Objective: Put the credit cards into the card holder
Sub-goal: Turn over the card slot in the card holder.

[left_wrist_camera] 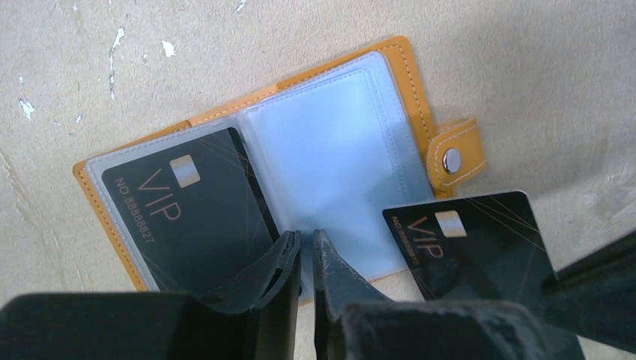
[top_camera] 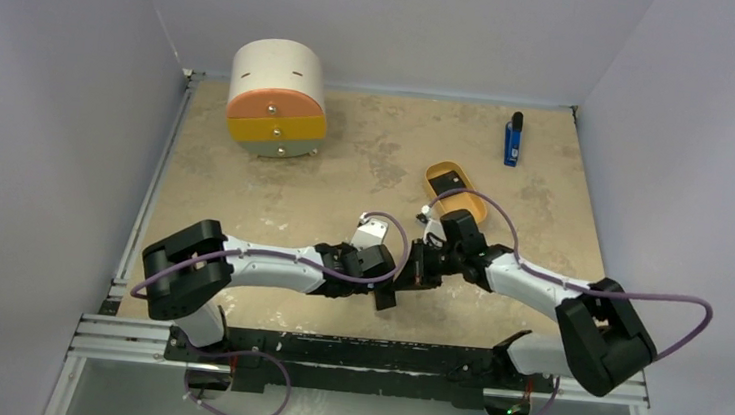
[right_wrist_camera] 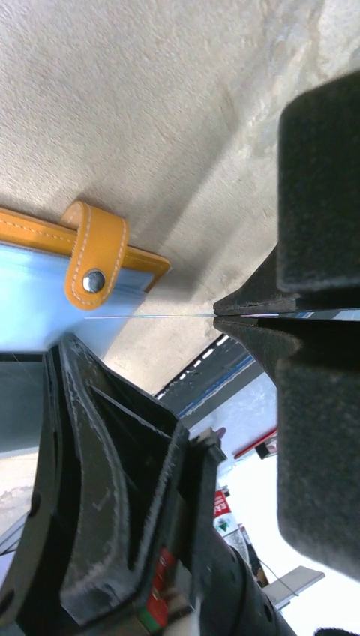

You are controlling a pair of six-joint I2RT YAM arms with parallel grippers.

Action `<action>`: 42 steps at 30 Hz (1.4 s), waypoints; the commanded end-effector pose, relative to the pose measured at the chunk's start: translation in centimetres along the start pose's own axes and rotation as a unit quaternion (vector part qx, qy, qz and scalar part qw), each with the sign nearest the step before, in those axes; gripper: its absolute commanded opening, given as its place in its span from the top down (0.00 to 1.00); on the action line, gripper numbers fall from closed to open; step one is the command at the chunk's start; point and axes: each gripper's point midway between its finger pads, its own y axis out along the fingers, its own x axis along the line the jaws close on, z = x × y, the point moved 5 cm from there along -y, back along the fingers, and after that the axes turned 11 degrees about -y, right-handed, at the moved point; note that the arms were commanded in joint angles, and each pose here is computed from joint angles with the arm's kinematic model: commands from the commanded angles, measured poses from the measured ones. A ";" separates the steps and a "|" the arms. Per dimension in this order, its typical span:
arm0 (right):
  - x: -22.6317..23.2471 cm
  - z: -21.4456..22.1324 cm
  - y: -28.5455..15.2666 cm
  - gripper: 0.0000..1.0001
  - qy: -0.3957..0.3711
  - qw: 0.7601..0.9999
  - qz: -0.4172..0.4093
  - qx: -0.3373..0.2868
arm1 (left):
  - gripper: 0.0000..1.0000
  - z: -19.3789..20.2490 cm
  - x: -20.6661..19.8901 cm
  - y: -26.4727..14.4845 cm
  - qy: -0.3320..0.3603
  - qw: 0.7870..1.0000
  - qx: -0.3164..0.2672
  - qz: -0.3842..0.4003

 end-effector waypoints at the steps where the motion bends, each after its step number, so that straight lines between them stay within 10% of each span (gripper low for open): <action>1: 0.8 -0.2 -1.1 1.00 -0.012 1.000 0.009 -0.007 | 0.90 -0.2 0.5 0.3 -0.006 0.999 -0.017 -0.027; 42: -0.3 0.5 -0.7 1.00 0.010 0.999 0.031 -0.012 | 0.98 0.3 1.0 0.2 -0.020 1.000 -0.015 -0.018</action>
